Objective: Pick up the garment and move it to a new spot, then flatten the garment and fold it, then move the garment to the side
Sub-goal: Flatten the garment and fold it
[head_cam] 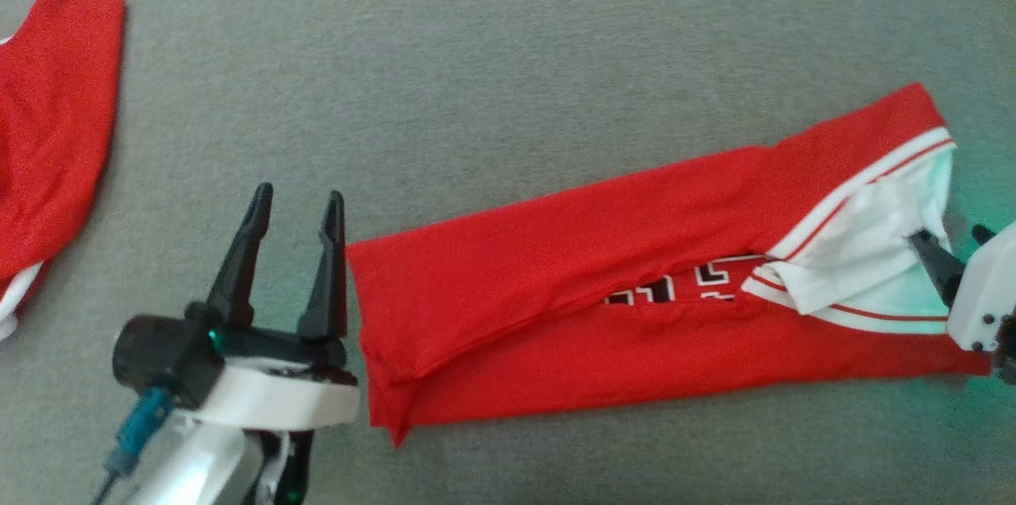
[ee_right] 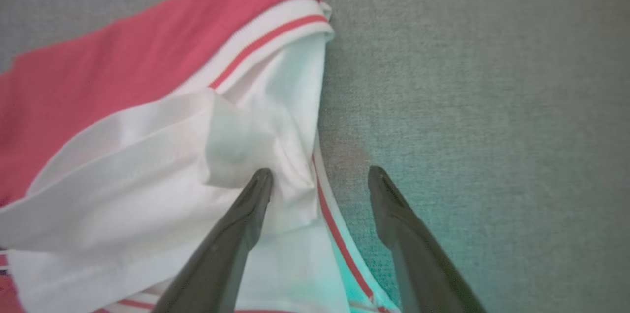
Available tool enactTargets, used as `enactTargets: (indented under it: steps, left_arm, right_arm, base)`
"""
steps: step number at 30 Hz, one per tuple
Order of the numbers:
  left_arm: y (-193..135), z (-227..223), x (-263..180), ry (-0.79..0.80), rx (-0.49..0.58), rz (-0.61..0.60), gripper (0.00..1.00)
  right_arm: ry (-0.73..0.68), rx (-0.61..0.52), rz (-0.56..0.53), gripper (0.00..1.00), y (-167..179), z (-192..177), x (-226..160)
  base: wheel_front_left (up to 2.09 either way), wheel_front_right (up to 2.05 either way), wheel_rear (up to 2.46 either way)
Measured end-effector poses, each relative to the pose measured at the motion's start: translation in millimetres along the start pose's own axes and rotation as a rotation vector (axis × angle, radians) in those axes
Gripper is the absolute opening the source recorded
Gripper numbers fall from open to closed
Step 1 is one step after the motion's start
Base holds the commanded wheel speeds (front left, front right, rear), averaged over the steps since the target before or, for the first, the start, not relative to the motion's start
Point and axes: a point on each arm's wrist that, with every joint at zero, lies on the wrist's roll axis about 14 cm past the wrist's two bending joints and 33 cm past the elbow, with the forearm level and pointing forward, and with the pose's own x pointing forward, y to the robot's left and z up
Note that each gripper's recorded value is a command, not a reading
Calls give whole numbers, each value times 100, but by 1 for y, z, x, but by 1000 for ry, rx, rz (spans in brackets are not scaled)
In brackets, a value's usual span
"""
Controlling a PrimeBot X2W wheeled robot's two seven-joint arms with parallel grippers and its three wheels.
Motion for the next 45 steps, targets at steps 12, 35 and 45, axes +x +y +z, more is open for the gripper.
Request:
enactTargets:
  steps: [12, 35, 45]
  left_arm:
    - [8, -23, -30, -3, -47, 63, 100]
    - [-2, -55, -84, 50, -84, 84, 100]
    - [0, -54, -89, 40, -90, 102, 100]
  right_arm:
    - [68, -34, 118, 0, 35, 3, 9]
    - [-250, -4, 149, 0, 25, 67, -108]
    - [-152, 2, 439, 0, 147, 18, -72]
  base:
    - [0, 0, 0]
    - [0, 0, 0]
    - [0, 0, 0]
